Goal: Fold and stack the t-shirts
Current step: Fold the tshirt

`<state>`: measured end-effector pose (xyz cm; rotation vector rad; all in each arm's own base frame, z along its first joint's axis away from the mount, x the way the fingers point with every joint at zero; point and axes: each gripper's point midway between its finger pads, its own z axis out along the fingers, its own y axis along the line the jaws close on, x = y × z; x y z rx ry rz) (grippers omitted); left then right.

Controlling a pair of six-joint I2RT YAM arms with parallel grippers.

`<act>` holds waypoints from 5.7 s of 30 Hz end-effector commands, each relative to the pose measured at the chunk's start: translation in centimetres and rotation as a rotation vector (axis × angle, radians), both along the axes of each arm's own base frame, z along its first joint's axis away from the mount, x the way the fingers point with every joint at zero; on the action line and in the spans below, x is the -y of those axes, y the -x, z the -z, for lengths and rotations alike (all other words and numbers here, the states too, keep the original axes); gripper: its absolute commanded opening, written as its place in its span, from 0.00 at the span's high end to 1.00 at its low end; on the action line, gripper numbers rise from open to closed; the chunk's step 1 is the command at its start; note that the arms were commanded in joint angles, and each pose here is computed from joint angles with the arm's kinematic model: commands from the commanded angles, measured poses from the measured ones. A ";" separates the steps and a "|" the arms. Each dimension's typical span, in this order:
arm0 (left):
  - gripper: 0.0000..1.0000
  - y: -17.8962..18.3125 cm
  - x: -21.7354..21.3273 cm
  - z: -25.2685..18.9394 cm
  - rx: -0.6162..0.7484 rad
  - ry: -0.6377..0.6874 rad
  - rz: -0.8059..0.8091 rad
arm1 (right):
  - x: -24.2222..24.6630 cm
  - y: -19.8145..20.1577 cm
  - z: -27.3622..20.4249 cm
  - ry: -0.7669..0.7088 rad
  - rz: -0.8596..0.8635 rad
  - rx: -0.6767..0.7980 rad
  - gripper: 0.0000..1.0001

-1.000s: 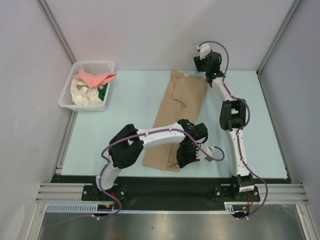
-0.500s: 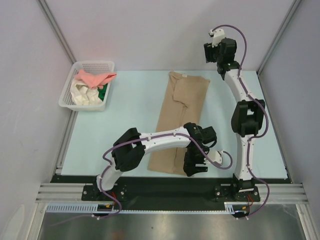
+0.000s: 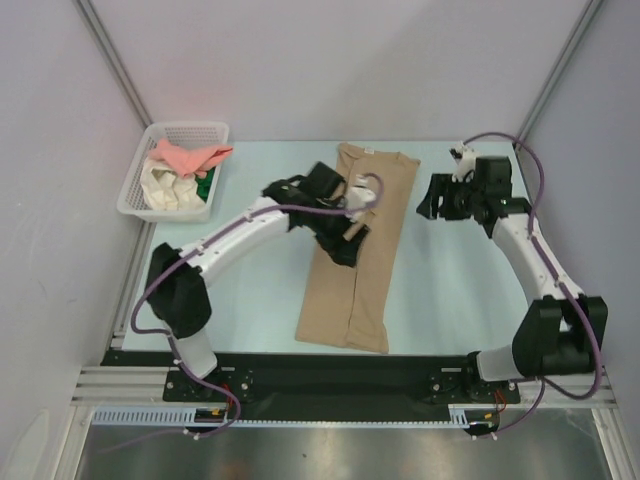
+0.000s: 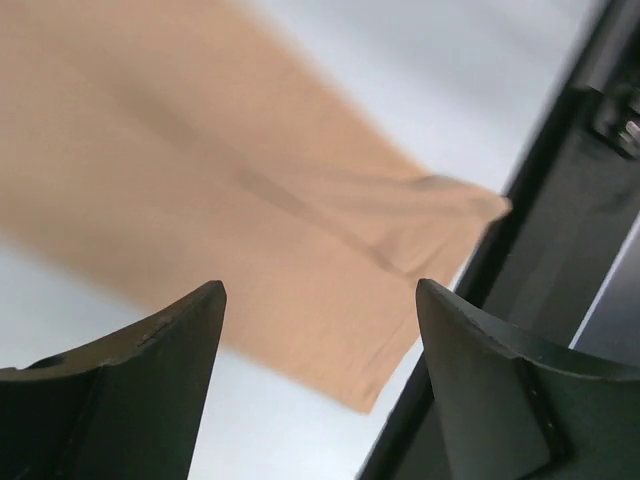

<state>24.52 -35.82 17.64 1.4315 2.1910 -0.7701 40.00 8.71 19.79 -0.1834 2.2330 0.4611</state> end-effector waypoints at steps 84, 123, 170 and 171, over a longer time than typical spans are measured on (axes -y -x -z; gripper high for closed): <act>0.18 -2.7 -17.0 8.1 -0.327 -0.117 -0.737 | -1.2 -11.5 8.8 -0.319 0.190 -0.290 0.47; 0.39 7.8 -14.2 15.8 -0.759 -0.178 -0.643 | -8.3 27.1 17.9 -0.228 0.092 -1.025 0.60; 1.00 -5.2 -12.4 9.7 -0.421 -0.098 -0.570 | -6.4 15.0 10.4 -0.290 0.000 -0.583 1.00; 1.00 -5.8 -12.2 9.5 -0.413 -0.090 -0.563 | -6.3 14.6 10.4 -0.289 0.003 -0.572 1.00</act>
